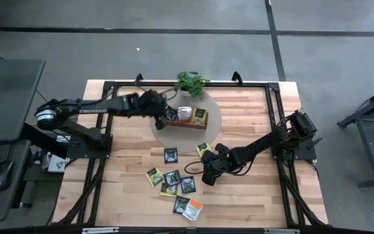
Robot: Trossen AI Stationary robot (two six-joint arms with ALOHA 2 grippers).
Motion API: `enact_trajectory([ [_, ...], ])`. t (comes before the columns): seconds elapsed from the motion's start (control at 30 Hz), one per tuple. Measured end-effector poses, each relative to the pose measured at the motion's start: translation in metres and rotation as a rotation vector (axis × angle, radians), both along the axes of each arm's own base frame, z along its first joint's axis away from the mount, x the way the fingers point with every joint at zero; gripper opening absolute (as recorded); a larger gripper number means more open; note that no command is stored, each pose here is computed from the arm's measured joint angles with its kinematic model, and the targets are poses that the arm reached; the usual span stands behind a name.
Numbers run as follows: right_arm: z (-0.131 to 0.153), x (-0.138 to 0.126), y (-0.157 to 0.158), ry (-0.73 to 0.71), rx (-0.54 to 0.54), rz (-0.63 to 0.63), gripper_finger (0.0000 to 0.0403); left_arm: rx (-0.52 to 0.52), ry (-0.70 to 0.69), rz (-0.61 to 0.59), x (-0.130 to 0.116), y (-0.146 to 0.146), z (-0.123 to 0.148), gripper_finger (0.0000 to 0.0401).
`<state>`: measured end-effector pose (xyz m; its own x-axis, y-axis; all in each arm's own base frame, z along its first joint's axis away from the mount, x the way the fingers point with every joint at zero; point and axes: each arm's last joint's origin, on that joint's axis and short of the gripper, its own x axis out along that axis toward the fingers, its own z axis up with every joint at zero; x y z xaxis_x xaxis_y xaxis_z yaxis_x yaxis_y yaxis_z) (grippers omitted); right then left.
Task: Pick & Place Tea
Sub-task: Put the purple tea bag into the left section of the wooden organizer
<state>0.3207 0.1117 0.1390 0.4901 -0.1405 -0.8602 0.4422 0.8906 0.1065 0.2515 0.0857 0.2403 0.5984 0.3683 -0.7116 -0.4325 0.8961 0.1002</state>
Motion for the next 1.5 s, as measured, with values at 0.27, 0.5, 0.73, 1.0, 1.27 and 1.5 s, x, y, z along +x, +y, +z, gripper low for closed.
enact_trajectory([
  [0.27,0.011,0.017,0.003,-0.185,-0.041,0.099,0.0000,-0.112,-0.080,-0.071,-0.026,-0.072,-0.018,0.0000],
  [0.5,0.033,0.039,0.000,-0.462,-0.096,0.149,0.0000,-0.160,-0.115,-0.131,-0.029,-0.111,-0.035,0.0000],
  [0.73,0.033,0.050,-0.009,-0.546,-0.076,0.169,0.0000,-0.160,-0.132,-0.034,-0.036,-0.113,-0.061,0.0001],
  [1.0,0.004,0.079,-0.005,-0.515,-0.052,0.206,0.0000,-0.240,-0.245,-0.025,-0.046,-0.112,-0.086,0.0001],
  [1.27,-0.004,0.111,-0.016,-0.338,-0.140,0.203,0.0000,-0.317,-0.279,0.022,-0.052,-0.111,-0.097,0.0001],
  [1.5,0.006,0.118,-0.022,-0.266,-0.117,0.222,0.0000,-0.336,-0.336,0.011,-0.055,-0.111,-0.101,0.0001],
])
